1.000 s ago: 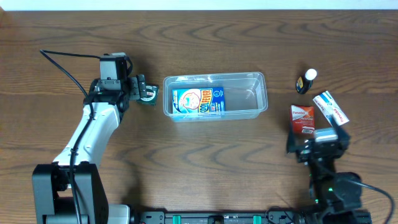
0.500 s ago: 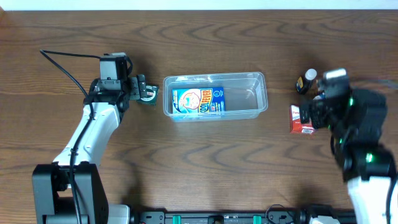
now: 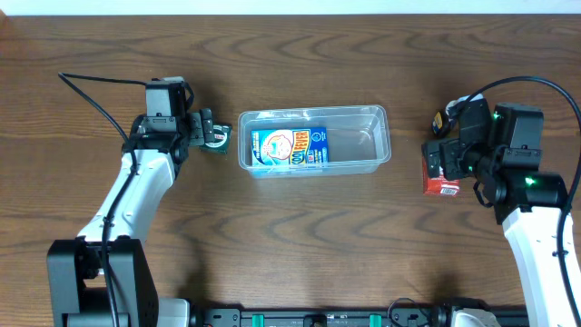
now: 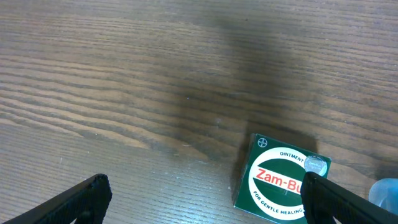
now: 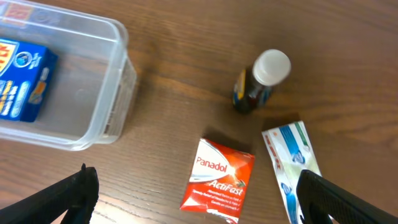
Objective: Pack container
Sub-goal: 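Reach right gripper to the red Panadol box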
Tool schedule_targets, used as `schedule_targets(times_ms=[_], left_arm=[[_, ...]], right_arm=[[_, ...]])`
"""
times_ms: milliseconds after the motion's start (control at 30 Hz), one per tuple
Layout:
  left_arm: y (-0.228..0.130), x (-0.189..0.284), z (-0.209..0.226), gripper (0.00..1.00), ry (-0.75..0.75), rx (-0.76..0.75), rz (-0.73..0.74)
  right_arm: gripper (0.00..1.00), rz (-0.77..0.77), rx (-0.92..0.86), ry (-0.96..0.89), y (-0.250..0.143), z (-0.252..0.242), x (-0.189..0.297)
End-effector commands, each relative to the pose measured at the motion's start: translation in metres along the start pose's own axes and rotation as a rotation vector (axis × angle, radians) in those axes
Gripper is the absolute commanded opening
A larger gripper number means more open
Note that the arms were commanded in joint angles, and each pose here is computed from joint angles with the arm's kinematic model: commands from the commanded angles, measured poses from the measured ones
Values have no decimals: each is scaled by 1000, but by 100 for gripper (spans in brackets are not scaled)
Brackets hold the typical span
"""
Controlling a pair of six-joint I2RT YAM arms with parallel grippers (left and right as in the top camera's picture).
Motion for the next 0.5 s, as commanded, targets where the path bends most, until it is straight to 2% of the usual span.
schedule_targets(times_ms=[0,333,467], left_arm=[[5,1,3,98,8,6,-9],[5,1,3,98,8,6,-9],[5,1,3,98,8,6,-9]], right_arm=[[99,0,-87,-62,4,-7,-2],[99,23,-93,-93,4,-13,-15],[99,43,-157,-145,2,-17,-21]])
Point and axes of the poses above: each gripper's point midway between its finger pads, its own x axis back along the fingers, its own z axis along the line the jaws close on, y = z × x, the point moved 9 cm from there along x, back along the fingers, and after that the axes turned 15 degrees about -x, right-handed, at the moved point
